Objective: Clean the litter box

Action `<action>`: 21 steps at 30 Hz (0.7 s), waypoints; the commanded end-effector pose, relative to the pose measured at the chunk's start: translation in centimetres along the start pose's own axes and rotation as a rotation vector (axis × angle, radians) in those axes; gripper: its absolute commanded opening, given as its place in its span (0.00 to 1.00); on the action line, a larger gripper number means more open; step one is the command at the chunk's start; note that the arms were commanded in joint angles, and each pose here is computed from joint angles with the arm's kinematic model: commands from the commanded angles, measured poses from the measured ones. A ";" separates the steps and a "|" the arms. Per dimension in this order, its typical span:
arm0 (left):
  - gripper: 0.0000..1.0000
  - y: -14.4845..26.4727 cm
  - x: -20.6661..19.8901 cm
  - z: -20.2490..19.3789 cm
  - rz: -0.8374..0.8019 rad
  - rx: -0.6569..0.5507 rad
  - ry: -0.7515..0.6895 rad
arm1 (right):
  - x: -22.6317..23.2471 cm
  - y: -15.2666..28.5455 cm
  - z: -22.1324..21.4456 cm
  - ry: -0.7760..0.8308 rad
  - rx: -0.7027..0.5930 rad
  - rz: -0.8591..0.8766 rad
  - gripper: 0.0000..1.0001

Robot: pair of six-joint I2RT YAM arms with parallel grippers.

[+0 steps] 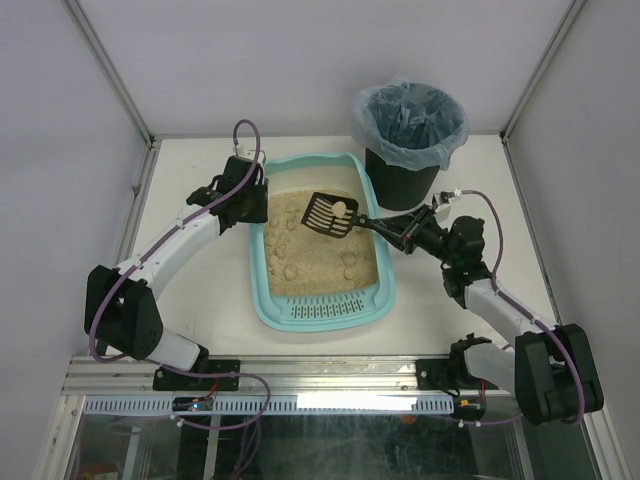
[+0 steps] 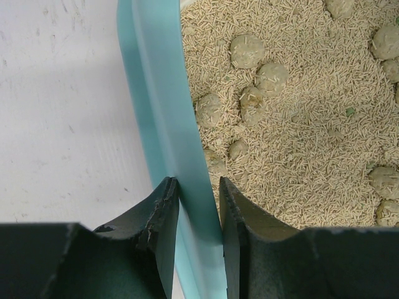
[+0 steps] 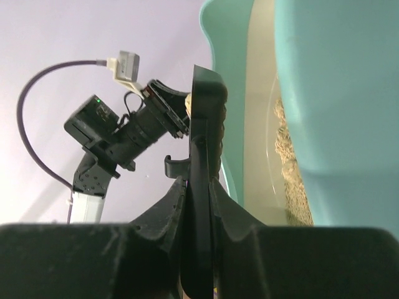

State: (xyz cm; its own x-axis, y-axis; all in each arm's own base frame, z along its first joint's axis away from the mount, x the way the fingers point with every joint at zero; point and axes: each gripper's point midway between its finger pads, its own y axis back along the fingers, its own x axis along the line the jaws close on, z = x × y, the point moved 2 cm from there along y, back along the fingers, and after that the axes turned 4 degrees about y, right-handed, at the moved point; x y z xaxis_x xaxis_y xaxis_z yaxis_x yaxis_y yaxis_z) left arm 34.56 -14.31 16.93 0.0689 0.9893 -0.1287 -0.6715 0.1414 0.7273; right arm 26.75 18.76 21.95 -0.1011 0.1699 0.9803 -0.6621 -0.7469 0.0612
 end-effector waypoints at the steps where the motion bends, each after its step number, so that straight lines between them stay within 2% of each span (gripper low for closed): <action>1: 0.13 -1.3 -0.2 0.4 -0.023 0.000 -0.017 | 0.9 0.7 0.7 -0.007 -0.050 0.056 0.00; 2: 0.14 -1.3 -0.2 0.3 -0.022 0.000 -0.018 | 1.0 0.7 0.9 -0.005 -0.066 0.053 0.00; 5: 0.14 -1.3 0.0 0.3 -0.013 -0.001 -0.017 | 3.3 -0.9 -1.6 0.120 0.113 0.103 0.00; 6: 0.14 -1.3 -0.1 0.4 -0.014 -0.004 -0.016 | 3.2 -0.7 -1.4 0.098 0.093 0.101 0.00; 8: 0.14 -1.2 -0.1 0.5 -0.014 -0.005 -0.018 | 1.4 0.3 0.6 0.028 -0.049 0.047 0.00; 9: 0.14 -1.3 0.0 0.4 -0.010 -0.003 -0.019 | 1.4 0.4 0.9 0.041 -0.066 0.048 0.00; 12: 0.15 -1.3 0.1 0.3 -0.008 -0.001 -0.016 | 4.0 -0.9 -1.8 0.140 0.131 0.121 0.00; 13: 0.15 -1.3 -0.1 0.4 -0.012 -0.002 -0.018 | 3.8 -0.7 -1.7 0.117 0.117 0.119 0.00; 15: 0.15 -1.4 -0.2 0.4 -0.019 0.002 -0.018 | 1.5 0.3 0.6 0.027 -0.037 0.053 0.00; 16: 0.15 -1.4 -0.1 0.3 -0.015 0.004 -0.019 | 1.1 0.6 1.0 0.018 -0.073 0.042 0.00; 17: 0.15 -1.4 0.0 0.2 -0.011 0.005 -0.018 | 1.6 0.3 0.5 0.044 -0.032 0.059 0.00; 19: 0.16 -1.3 0.1 0.3 -0.006 -0.001 -0.017 | 3.7 -0.8 -1.9 0.123 0.130 0.122 0.00; 20: 0.16 -1.3 0.0 0.4 -0.008 -0.004 -0.018 | 4.2 -0.8 -2.1 0.123 0.143 0.143 0.00; 21: 0.16 -1.3 0.0 0.5 -0.009 -0.004 -0.018 | 3.7 -0.5 -1.1 0.100 0.075 0.136 0.00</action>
State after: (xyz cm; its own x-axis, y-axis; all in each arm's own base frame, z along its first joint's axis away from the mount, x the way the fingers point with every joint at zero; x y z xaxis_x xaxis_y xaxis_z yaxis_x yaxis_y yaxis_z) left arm 34.65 -14.27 16.92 0.0657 0.9900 -0.1252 -0.6728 0.1366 0.7271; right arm 26.27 19.57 21.74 -0.1152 0.1795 0.9770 -0.6269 -0.7761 0.0687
